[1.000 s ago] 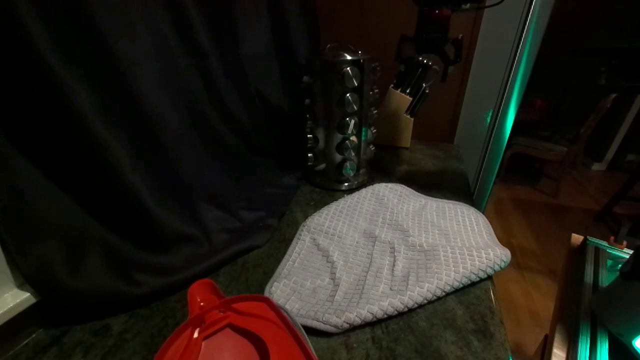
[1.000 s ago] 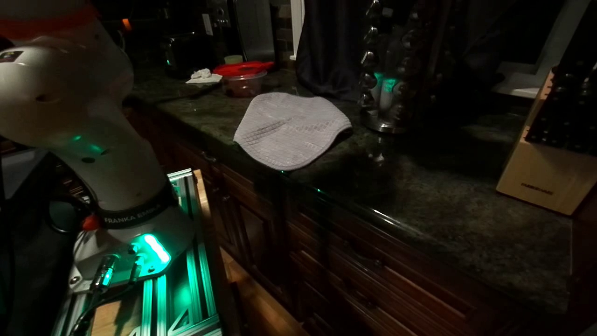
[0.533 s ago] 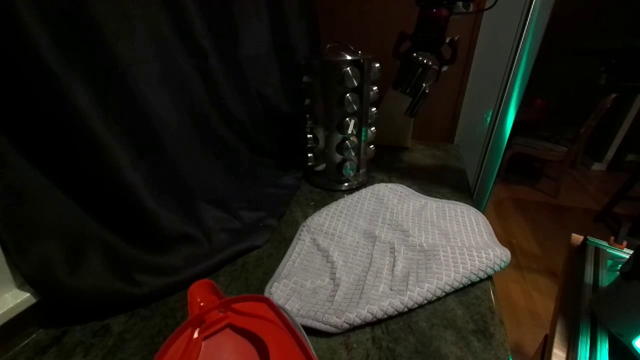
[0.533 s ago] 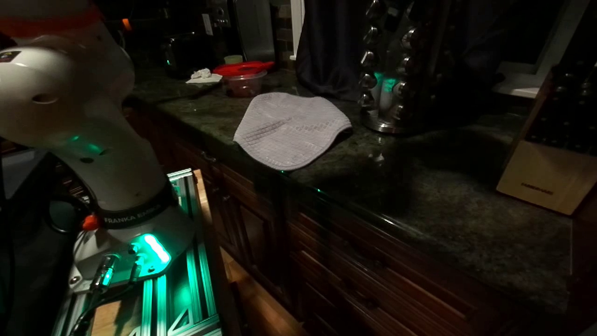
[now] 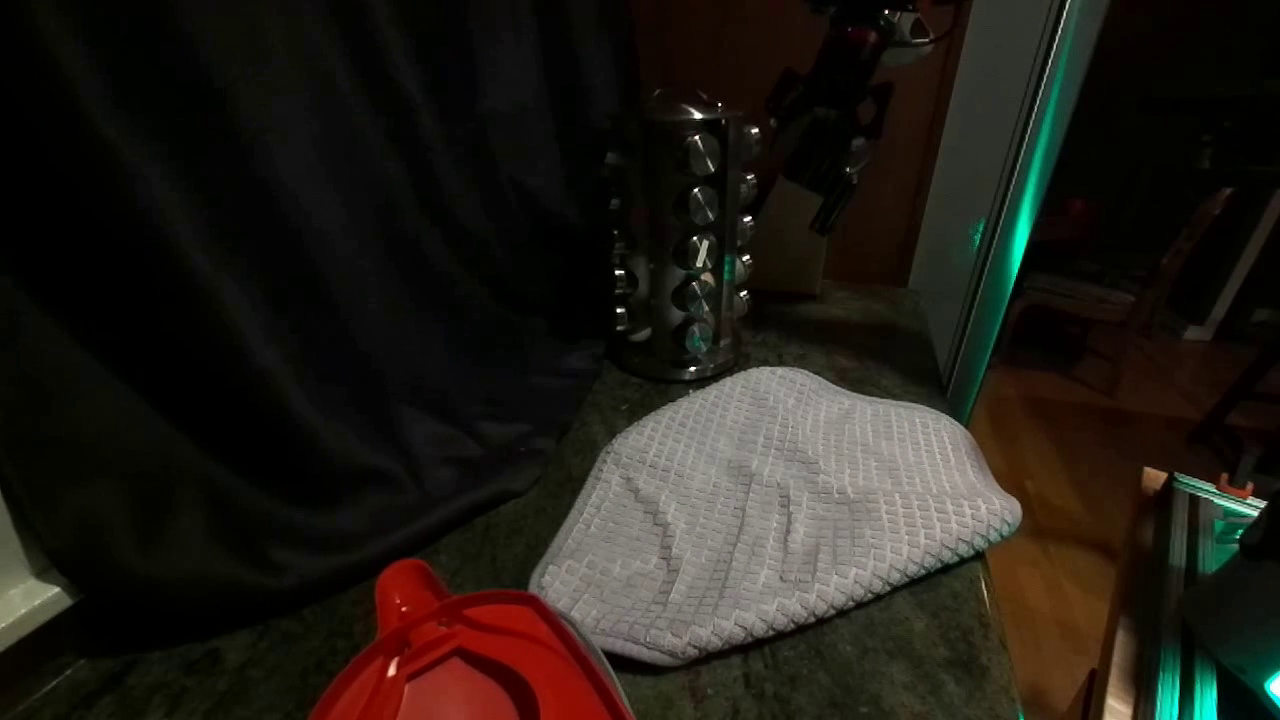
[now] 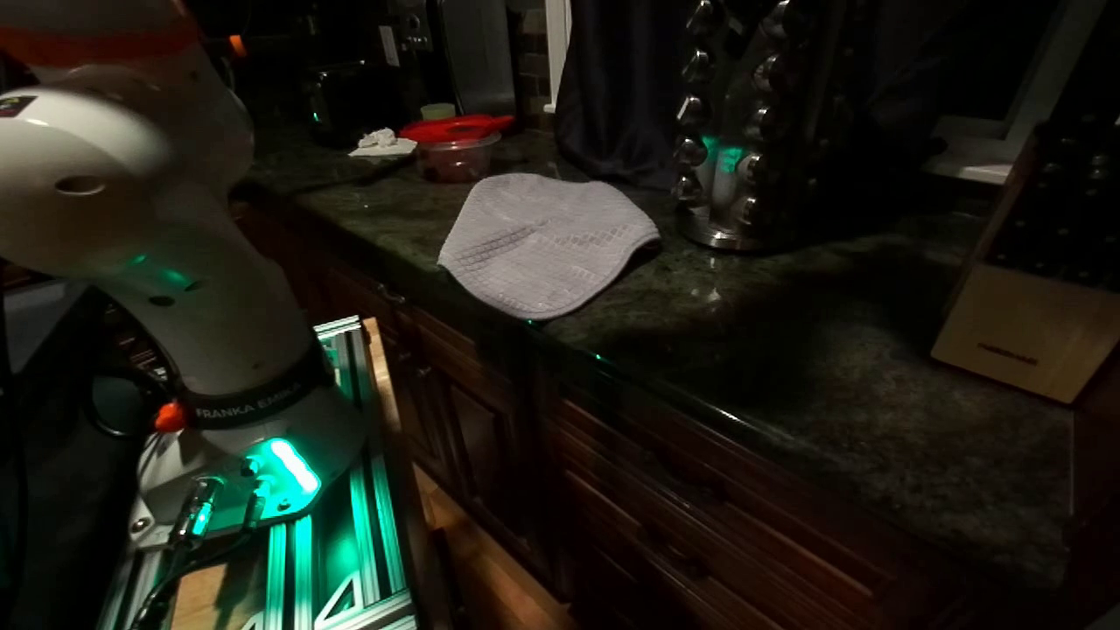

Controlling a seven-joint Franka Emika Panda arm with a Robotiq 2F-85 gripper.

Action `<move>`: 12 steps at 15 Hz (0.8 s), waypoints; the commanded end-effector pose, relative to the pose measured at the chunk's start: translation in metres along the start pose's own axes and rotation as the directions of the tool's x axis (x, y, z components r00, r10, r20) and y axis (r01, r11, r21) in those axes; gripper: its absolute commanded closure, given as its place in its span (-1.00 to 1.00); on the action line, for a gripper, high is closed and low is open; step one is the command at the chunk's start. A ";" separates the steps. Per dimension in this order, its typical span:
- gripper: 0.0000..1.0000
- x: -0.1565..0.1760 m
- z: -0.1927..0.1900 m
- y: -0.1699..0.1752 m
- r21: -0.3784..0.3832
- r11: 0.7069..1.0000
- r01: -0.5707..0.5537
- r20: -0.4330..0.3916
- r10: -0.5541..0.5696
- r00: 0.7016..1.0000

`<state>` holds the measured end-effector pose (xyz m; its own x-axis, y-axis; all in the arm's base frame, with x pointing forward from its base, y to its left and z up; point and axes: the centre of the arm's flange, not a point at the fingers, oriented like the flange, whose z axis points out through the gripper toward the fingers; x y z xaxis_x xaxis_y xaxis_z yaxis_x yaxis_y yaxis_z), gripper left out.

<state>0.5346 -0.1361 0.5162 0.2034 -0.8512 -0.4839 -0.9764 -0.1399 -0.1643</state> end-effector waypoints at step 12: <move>-1.00 0.015 0.002 -0.022 0.141 0.978 -0.152 0.185 0.125 0.975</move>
<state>0.5516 -0.1413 0.5111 0.1133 -0.7674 -0.6311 -0.9801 0.0180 -0.1978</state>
